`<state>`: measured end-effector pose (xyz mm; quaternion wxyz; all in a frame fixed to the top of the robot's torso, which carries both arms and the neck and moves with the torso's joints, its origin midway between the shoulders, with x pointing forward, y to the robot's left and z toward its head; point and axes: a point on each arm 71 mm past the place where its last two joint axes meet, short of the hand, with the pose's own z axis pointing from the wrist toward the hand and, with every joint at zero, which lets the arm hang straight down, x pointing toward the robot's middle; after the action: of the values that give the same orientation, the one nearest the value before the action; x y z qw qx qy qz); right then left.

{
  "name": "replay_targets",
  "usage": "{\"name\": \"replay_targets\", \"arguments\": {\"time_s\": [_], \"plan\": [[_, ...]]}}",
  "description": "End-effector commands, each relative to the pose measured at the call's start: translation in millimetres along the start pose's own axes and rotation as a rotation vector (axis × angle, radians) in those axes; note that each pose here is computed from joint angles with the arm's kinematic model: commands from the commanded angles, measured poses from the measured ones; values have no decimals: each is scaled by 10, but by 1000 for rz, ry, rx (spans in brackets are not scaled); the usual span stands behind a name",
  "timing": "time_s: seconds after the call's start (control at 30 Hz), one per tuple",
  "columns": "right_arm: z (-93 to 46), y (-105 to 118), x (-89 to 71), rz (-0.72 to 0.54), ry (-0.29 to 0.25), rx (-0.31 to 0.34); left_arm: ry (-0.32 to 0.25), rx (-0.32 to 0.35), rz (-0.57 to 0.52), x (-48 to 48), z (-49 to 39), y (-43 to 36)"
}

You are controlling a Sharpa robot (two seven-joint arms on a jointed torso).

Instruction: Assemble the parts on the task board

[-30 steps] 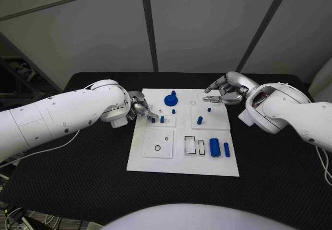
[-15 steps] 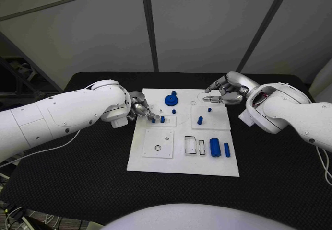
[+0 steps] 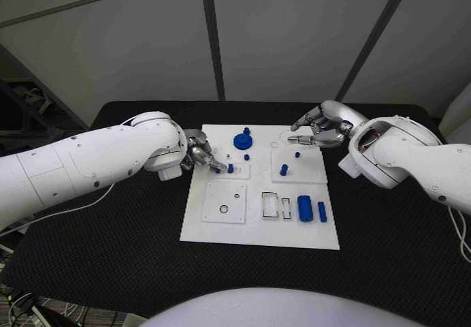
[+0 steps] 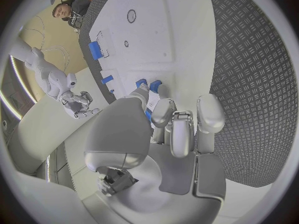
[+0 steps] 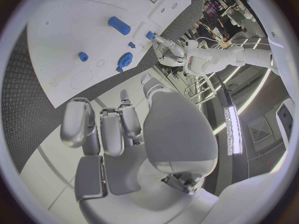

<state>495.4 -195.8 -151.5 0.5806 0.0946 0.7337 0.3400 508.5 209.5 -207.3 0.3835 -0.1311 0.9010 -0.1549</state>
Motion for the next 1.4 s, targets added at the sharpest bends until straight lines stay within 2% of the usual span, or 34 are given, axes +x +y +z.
{"name": "replay_targets", "arguments": {"time_s": [0.03, 1.4], "plan": [[4, 14, -3, -4, 5, -7, 6, -7, 28, 3, 0, -6], [0, 9, -6, -4, 5, -6, 18, -20, 44, 23, 14, -2]]}}
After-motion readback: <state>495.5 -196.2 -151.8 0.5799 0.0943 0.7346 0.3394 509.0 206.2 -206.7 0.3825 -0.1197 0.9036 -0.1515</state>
